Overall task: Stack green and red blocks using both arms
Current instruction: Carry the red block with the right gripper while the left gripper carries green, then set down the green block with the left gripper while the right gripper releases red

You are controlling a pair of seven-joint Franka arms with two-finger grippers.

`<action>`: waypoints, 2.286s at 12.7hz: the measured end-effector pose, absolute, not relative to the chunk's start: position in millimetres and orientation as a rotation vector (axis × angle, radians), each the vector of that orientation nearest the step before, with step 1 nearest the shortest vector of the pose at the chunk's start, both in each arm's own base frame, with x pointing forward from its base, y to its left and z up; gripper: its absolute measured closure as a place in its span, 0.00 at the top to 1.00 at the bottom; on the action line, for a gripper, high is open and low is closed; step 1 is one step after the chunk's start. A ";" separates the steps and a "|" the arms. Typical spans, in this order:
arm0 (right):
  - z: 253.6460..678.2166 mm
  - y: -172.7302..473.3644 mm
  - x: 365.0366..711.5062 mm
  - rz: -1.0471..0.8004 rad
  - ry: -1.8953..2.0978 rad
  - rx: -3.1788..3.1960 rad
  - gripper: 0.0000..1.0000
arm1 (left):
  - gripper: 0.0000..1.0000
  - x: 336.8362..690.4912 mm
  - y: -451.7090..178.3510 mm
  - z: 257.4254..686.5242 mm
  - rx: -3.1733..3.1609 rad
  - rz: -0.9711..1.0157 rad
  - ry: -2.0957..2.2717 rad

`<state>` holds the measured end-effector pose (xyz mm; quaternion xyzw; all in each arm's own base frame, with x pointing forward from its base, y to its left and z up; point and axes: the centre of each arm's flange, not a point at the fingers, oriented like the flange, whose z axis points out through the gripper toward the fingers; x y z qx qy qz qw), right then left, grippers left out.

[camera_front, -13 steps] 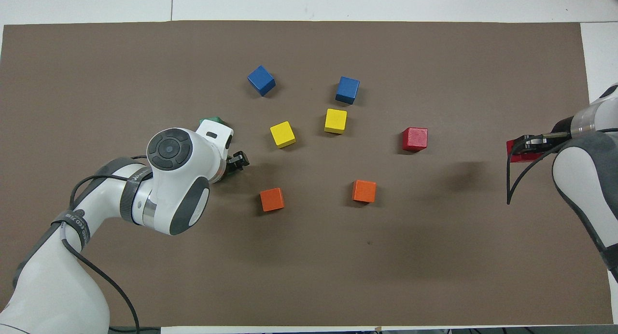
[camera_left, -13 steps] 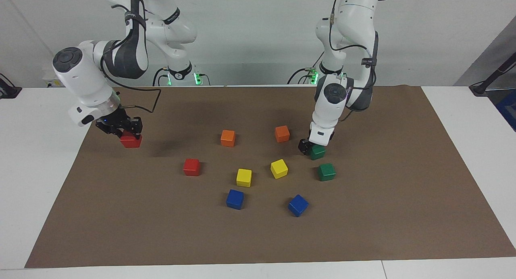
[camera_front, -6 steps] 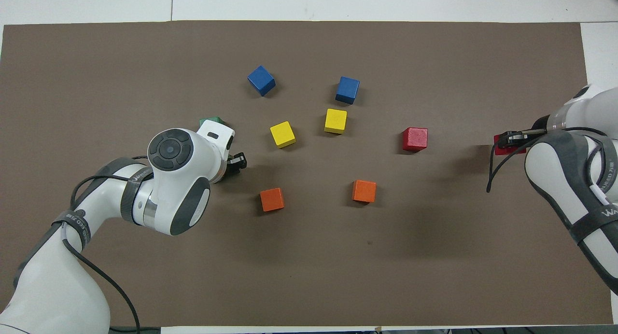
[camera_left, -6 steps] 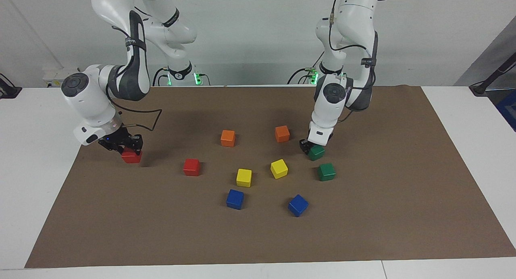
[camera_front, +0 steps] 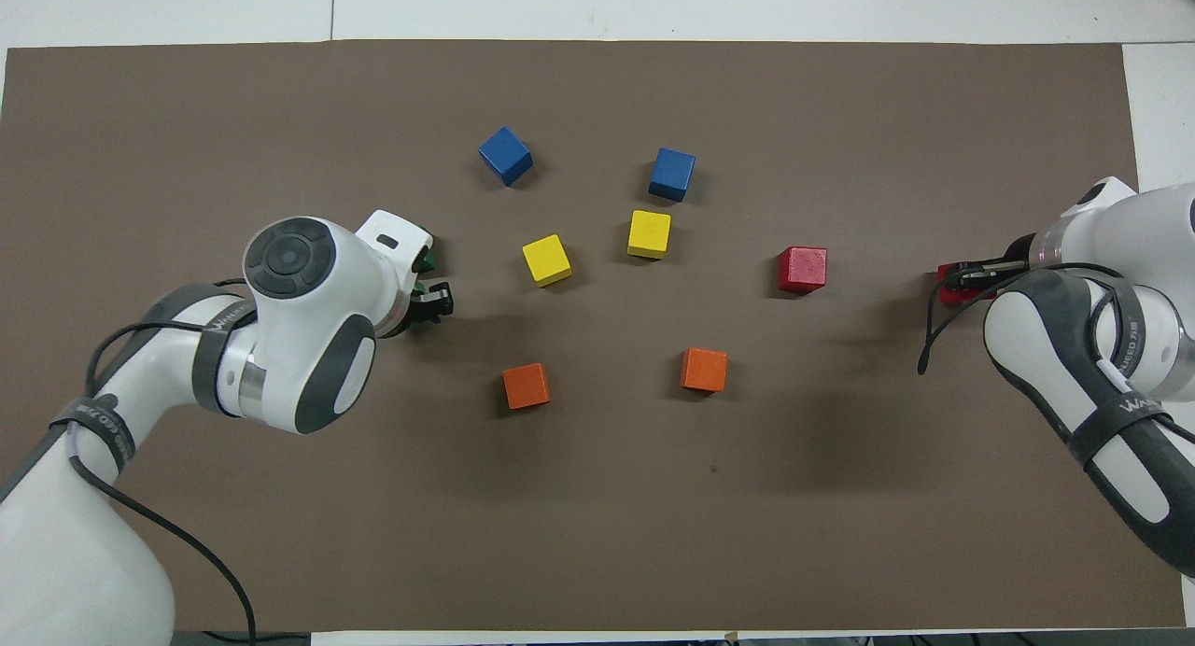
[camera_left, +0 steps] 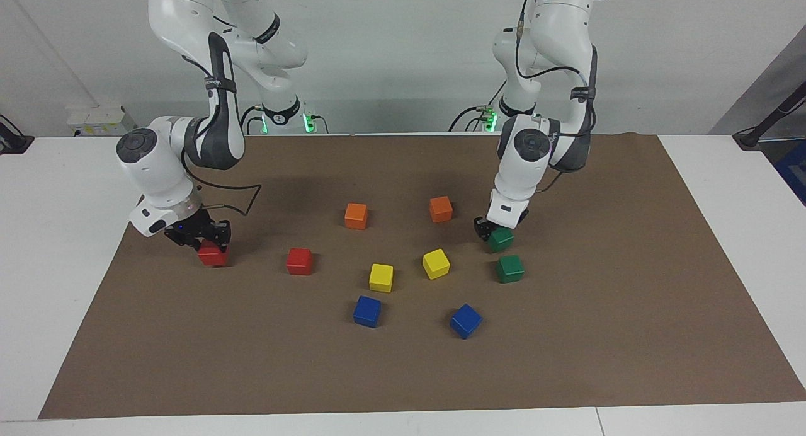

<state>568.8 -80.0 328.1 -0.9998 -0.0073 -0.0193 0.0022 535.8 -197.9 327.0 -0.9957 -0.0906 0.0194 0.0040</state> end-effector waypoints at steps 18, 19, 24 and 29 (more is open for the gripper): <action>433.0 -46.2 581.5 0.105 0.103 -3.114 1.00 | 0.55 560.5 80.3 297.0 -3.150 -0.008 0.049; 453.3 -18.9 585.9 0.101 0.139 -3.116 1.00 | 0.55 561.2 80.2 297.2 -3.148 -0.014 0.099; 447.6 112.0 594.6 0.045 0.291 -3.112 1.00 | 0.83 564.9 78.4 299.9 -3.132 -0.026 0.320; 407.0 115.8 614.1 -0.001 0.302 -3.102 1.00 | 1.00 602.5 77.3 402.3 -3.141 0.077 0.375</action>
